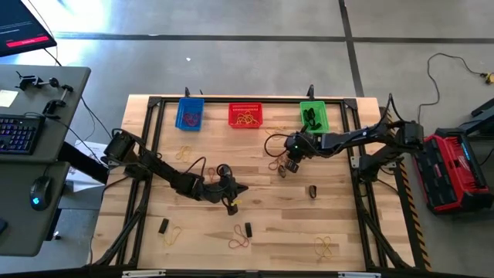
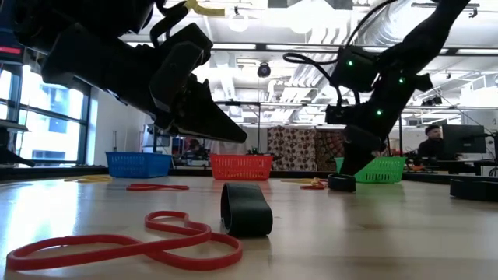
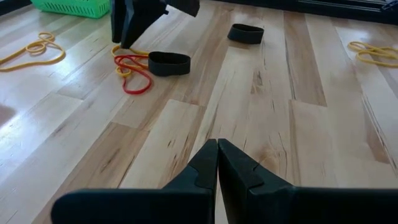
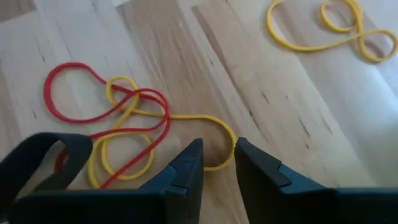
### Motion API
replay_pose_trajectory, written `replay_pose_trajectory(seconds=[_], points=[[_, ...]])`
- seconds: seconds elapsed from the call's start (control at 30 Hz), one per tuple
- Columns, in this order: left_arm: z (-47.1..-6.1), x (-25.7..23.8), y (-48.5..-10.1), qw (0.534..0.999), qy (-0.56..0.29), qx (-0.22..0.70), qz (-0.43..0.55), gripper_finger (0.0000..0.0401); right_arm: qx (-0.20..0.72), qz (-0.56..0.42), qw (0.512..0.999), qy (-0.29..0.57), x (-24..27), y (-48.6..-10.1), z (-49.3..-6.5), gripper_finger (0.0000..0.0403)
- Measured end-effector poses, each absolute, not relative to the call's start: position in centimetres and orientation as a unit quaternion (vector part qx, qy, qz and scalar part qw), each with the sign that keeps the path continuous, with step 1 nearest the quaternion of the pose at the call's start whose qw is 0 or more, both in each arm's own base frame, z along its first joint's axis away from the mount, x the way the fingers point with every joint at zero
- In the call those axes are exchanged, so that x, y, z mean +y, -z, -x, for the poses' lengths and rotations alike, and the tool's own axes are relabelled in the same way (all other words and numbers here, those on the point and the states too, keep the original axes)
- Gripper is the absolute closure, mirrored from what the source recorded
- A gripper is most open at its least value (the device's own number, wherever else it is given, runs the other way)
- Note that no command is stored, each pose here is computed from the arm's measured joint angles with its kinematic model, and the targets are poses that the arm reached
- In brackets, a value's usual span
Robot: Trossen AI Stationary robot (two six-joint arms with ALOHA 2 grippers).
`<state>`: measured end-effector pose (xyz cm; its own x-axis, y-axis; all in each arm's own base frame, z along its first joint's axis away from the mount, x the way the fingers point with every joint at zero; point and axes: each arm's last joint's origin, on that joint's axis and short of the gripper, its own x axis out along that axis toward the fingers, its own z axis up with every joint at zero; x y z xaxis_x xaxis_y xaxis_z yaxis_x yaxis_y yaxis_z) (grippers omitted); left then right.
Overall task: Sort rubber bands into baskets
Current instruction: Put the yellow rubberband into the orange bin
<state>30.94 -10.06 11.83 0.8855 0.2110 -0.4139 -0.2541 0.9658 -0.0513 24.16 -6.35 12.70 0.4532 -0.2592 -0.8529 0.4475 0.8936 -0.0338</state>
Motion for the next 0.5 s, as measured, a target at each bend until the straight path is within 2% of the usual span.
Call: replay_pose_trajectory(seconds=[0.2, 0.5], points=[[-30.93, -10.05, -11.80, 0.969, -0.120, 0.208, 0.051, 0.0398, 0.480, -0.097, 0.844, 0.217, -6.53, -12.21, -23.85, 0.0332], [-30.92, -10.05, -11.80, 0.969, -0.120, 0.209, 0.052, 0.0398, 0.481, -0.073, 0.845, 0.219, -6.60, -12.26, -23.88, 0.0398]])
